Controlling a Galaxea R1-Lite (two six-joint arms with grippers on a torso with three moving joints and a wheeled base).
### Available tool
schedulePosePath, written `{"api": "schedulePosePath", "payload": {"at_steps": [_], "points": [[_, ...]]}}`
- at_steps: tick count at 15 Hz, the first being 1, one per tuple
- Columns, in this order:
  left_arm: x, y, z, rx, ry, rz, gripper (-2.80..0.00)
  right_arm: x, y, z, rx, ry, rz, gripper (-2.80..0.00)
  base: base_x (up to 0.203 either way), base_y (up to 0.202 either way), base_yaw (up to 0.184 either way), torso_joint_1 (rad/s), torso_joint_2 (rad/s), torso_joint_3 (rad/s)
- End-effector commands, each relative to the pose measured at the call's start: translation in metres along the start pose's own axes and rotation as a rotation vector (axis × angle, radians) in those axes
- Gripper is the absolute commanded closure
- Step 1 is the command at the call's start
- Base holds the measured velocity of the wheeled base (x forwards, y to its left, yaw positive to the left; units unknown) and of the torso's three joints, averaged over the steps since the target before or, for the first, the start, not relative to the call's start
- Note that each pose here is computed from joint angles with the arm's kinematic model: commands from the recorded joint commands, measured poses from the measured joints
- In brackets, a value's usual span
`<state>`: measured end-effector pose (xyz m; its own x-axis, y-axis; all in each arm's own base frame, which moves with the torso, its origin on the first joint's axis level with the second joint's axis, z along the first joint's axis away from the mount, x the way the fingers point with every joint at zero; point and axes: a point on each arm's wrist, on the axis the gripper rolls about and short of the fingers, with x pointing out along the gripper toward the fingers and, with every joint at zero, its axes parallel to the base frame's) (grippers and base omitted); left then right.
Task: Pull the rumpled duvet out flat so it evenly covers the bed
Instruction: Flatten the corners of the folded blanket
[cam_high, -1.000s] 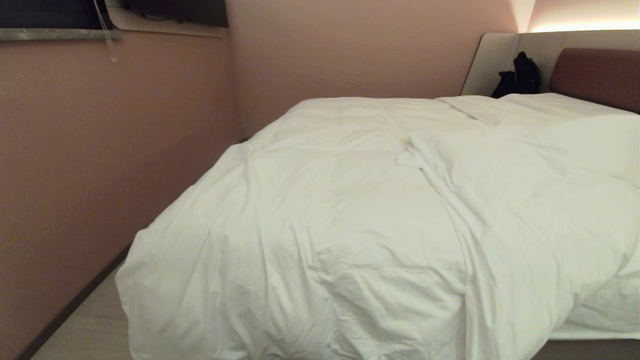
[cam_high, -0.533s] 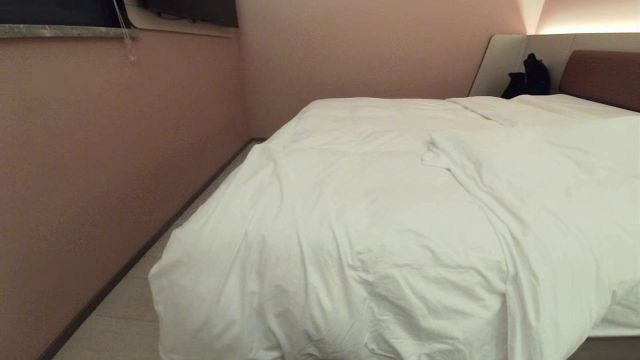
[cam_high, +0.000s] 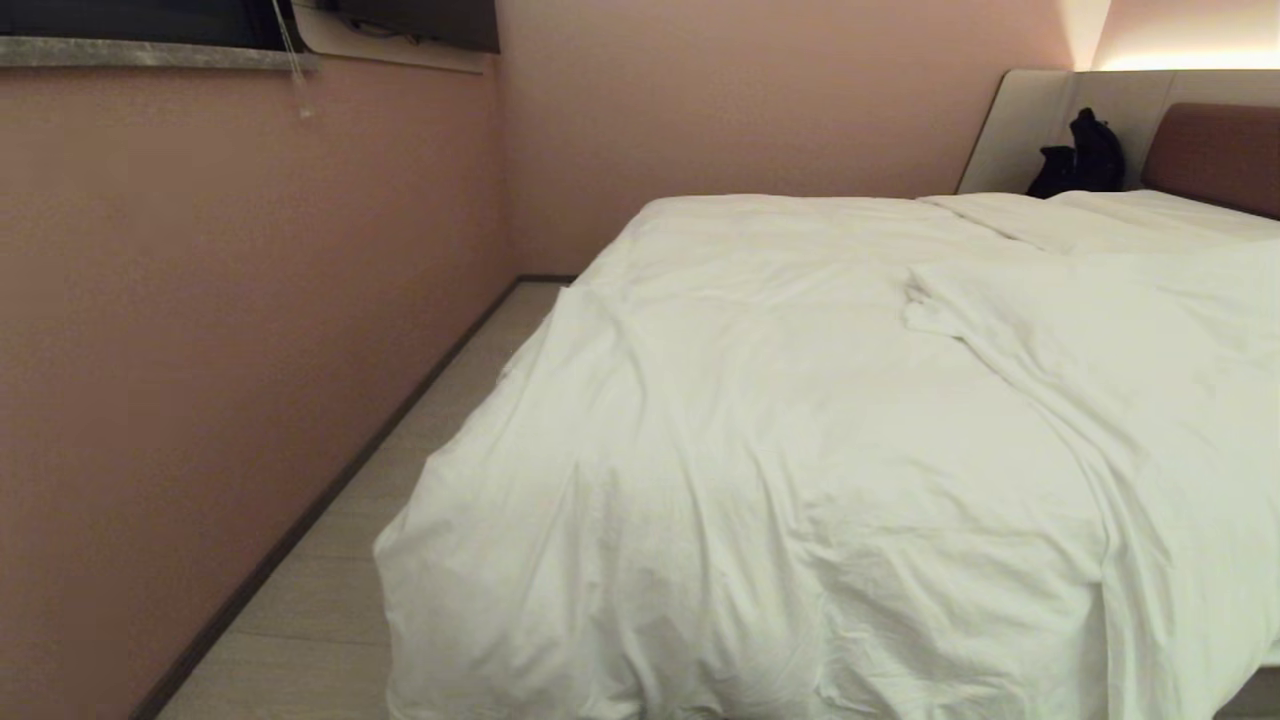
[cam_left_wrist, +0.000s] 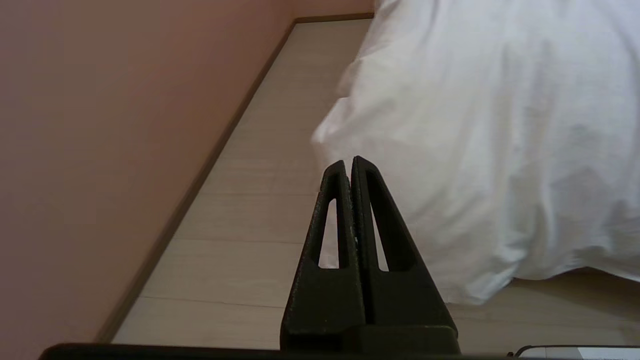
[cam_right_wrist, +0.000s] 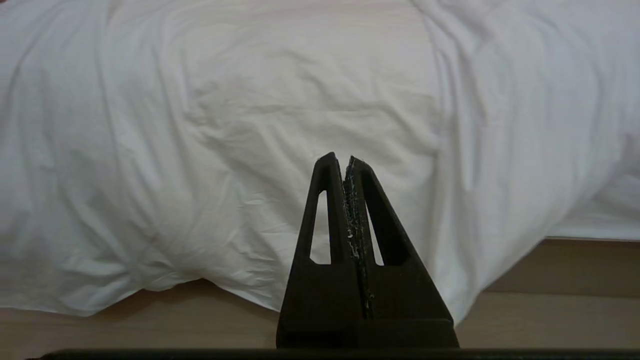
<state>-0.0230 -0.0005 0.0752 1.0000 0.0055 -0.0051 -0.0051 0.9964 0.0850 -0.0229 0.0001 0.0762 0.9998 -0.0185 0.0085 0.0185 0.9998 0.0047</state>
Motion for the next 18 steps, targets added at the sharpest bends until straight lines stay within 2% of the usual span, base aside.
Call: {"api": "schedulePosePath", "payload": {"at_steps": [1, 6, 18], "points": [[0.0001, 0.0, -0.0001, 0.001, 0.001, 0.001, 0.0, 0.0001, 0.0, 0.0001, 0.0, 0.001, 0.0, 0.0, 0.0, 0.195, -0.001, 0.003, 0.0, 0.004], [0.0001, 0.0, -0.0001, 0.001, 0.001, 0.001, 0.0, 0.0001, 0.0, 0.0001, 0.0, 0.001, 0.0, 0.0, 0.0, 0.174, 0.0, 0.002, 0.0, 0.002], [-0.0001, 0.0001, 0.0003, 0.007, 0.0, 0.002, 0.0, 0.0001, 0.0, 0.0001, 0.0, 0.001, 0.0, 0.0, 0.0, 0.0, 0.0, 0.0, 0.0, 0.0]]}}
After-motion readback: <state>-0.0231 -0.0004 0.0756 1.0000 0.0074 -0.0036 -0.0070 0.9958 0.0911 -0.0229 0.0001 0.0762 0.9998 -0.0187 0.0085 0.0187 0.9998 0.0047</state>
